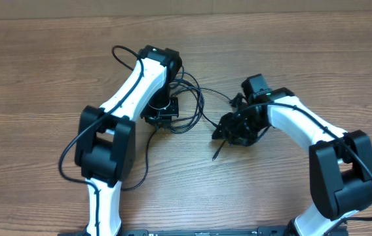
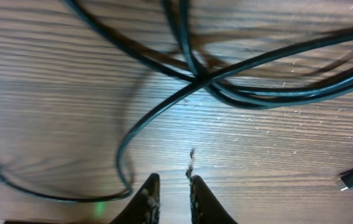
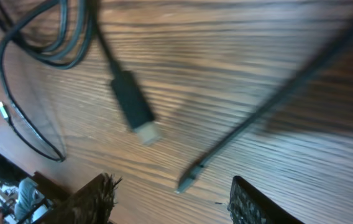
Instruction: Untangle cables
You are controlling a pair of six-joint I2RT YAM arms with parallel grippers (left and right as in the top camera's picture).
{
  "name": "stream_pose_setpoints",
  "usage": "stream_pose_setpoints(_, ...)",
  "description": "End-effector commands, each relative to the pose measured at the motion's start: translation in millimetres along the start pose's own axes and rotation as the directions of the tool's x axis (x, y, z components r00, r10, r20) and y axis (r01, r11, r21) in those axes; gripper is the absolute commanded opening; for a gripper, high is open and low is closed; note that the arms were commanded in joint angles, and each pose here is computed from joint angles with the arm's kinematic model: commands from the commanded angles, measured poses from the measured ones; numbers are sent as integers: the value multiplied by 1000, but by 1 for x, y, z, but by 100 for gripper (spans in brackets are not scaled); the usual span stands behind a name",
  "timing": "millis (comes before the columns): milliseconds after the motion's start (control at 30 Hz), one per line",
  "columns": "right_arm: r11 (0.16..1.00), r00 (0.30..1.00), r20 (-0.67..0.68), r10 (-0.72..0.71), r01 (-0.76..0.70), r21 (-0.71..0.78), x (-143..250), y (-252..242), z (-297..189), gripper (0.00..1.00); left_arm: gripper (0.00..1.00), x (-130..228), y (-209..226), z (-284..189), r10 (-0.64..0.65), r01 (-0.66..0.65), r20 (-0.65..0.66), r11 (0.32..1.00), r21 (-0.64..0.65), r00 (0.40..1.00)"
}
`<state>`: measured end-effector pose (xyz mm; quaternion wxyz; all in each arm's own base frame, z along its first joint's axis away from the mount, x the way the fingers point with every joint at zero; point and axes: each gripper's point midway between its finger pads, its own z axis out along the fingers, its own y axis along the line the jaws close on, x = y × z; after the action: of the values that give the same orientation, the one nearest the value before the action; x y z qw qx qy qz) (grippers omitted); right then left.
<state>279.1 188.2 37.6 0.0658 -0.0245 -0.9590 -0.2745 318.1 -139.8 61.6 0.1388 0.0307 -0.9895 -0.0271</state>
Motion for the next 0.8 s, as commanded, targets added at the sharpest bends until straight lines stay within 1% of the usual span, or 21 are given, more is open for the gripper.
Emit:
stream_pose_setpoints(0, 997, 999, 10, -51, 51, -50, 5, 32, 2, 59, 21, -4, 25, -39, -74, 87, 154, 993, -77, 985)
stream_pose_setpoints(100, 997, 999, 29, -23, 25, -74, 4, 54, 12, 58, 22, 2, 50, -49, -143, 168, 175, 976, -141, 974)
stream_pose_setpoints(233, 994, 998, 68, -17, 24, -103, 5, 85, 26, 58, 26, 5, 82, -53, -201, 233, 168, 953, -196, 965)
stream_pose_setpoints(300, 994, 995, 92, -26, 36, -106, 7, 100, 35, 58, 31, 0, 98, -54, -242, 278, 182, 938, -207, 953)
stream_pose_setpoints(333, 991, 994, 102, -49, 61, -115, 10, 110, 40, 58, 35, -3, 107, -55, -274, 311, 191, 928, -205, 943)
stream_pose_setpoints(367, 987, 991, 108, -82, 96, -128, 14, 121, 44, 59, 36, -6, 114, -55, -305, 342, 197, 919, -198, 932)
stream_pose_setpoints(433, 968, 976, 117, -184, 201, -152, 27, 144, 53, 59, 38, -13, 130, -54, -367, 399, 197, 904, -157, 909)
stream_pose_setpoints(500, 927, 938, 121, -324, 340, -158, 43, 163, 60, 59, 36, -17, 142, -51, -430, 448, 166, 890, -88, 887)
stream_pose_setpoints(533, 911, 922, 117, -368, 383, -153, 48, 168, 60, 59, 35, -17, 147, -50, -455, 465, 142, 884, -53, 879)
stream_pose_setpoints(600, 894, 903, 106, -415, 427, -134, 53, 177, 54, 59, 33, -19, 159, -48, -481, 484, 109, 875, 0, 870)
stream_pose_setpoints(667, 886, 889, 123, -441, 453, -97, 48, 186, 41, 59, 32, -22, 169, -47, -495, 491, 85, 869, 64, 865)
stream_pose_setpoints(767, 862, 861, 151, -486, 501, -79, 42, 199, 27, 59, 31, -24, 183, -46, -516, 504, 39, 848, 162, 856)
